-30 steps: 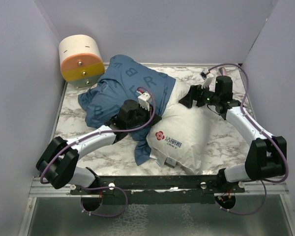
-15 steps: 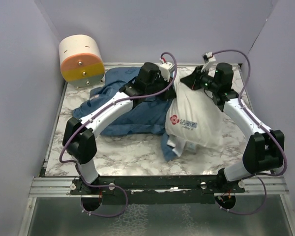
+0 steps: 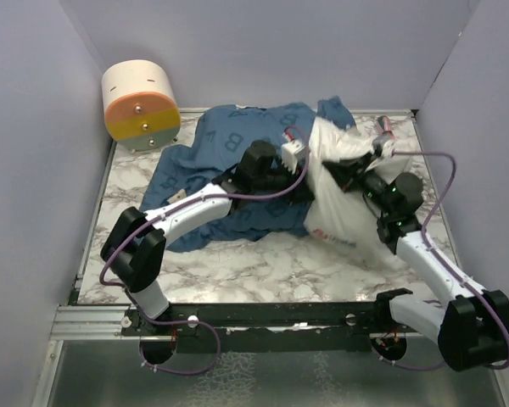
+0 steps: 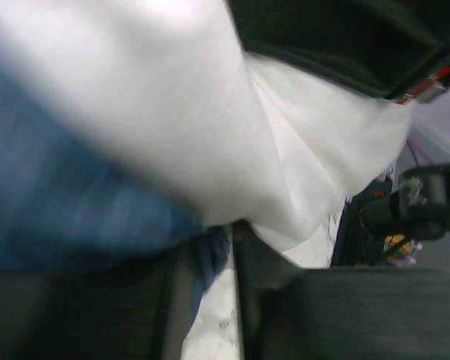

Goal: Put the pillow into the pillowcase
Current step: Stuff the pillow into the pillowcase.

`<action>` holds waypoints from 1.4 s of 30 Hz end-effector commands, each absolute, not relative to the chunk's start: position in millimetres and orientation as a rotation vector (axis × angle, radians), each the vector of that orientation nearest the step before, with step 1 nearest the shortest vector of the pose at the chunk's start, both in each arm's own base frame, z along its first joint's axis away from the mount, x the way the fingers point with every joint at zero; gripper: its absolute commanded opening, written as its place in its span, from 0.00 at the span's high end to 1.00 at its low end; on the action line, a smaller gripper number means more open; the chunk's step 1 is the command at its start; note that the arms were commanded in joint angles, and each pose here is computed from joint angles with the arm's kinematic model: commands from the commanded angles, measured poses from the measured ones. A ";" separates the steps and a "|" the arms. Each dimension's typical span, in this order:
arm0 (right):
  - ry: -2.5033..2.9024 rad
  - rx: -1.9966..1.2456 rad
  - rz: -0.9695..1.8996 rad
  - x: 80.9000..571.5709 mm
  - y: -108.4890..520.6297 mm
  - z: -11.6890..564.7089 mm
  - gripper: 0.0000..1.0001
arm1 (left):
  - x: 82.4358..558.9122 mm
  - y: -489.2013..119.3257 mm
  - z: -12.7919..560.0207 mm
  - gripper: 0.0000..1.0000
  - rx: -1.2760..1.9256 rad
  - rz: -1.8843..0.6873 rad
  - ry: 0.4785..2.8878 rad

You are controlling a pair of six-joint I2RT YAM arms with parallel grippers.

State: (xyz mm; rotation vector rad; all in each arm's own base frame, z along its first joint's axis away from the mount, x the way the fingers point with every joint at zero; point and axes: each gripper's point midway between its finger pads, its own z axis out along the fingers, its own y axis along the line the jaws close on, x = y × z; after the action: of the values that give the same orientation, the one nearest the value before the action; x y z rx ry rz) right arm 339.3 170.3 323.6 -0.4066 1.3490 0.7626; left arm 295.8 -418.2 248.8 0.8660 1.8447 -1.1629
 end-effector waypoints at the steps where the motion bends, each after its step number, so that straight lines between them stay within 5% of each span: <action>1: 1.659 -0.439 1.015 275.6 198.0 179.4 0.99 | 280.5 -389.5 211.2 0.61 0.717 -1.201 1.826; 12: 1.741 -0.521 1.062 239.3 225.6 143.3 0.99 | 221.4 -281.4 274.6 0.21 0.479 -1.036 1.770; 16: 1.771 -0.547 1.101 225.1 241.1 129.4 0.99 | 237.2 -256.5 310.2 0.21 0.380 -0.875 1.774; 27: 1.807 -0.575 1.071 212.1 252.5 119.8 0.99 | 293.1 -261.0 287.0 0.26 0.421 -0.259 1.995; 30: 1.812 -0.579 1.070 212.6 253.3 119.5 0.99 | 302.4 -260.9 285.0 0.34 0.453 -0.174 2.011; 37: 1.809 -0.575 1.066 212.2 252.2 121.0 0.99 | 311.8 -266.9 293.8 0.75 0.471 -0.142 2.003; 42: 1.813 -0.581 1.067 213.0 253.4 119.8 0.99 | 310.4 -283.0 320.4 0.92 0.494 -0.245 1.958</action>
State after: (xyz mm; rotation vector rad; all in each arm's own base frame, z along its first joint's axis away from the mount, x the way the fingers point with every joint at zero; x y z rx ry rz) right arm 247.4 251.7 207.5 -0.5114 1.4719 1.0034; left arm 306.7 -282.3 293.6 0.4929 2.0082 -0.2394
